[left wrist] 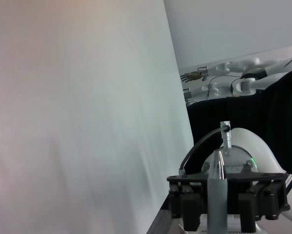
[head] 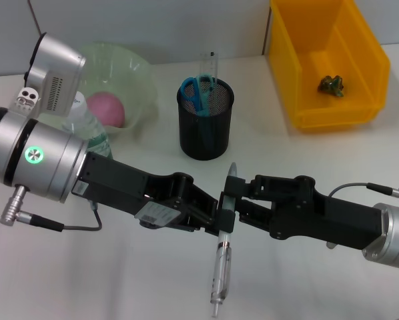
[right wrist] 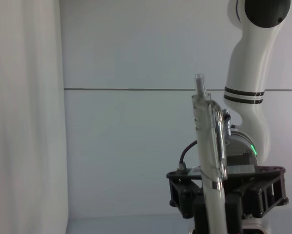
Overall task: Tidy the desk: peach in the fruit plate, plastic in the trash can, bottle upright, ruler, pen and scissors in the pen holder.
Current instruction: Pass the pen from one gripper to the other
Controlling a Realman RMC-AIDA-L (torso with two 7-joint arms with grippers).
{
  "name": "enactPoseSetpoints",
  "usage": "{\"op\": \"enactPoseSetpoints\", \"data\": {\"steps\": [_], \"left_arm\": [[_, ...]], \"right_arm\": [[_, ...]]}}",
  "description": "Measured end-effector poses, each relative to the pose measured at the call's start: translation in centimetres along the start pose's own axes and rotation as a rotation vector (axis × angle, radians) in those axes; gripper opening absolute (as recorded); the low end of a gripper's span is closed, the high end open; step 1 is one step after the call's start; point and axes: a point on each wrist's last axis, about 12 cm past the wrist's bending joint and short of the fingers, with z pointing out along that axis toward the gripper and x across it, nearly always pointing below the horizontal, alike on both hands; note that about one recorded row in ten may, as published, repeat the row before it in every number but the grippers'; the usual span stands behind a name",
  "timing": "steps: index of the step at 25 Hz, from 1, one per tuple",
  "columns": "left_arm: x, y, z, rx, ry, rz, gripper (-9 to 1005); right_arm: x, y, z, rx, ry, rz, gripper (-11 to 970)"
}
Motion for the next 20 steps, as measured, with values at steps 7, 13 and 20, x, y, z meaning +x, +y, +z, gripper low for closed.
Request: {"op": "enactPoseSetpoints", "data": {"steps": [7, 13, 20], "left_arm": [[0.03, 0.1, -0.03, 0.002, -0.001, -0.006, 185], [0.05, 0.13, -0.06, 0.003, 0.001, -0.008, 187], [0.06, 0.08, 0.02, 0.002, 0.007, -0.004, 189]], "right_arm": [[-0.02, -0.08, 0.07, 0.005, -0.007, -0.023, 332], [-0.01, -0.09, 0.04, 0.004, -0.009, -0.025, 308], [-0.04, -0.09, 0.05, 0.002, -0.016, -0.028, 243]]}}
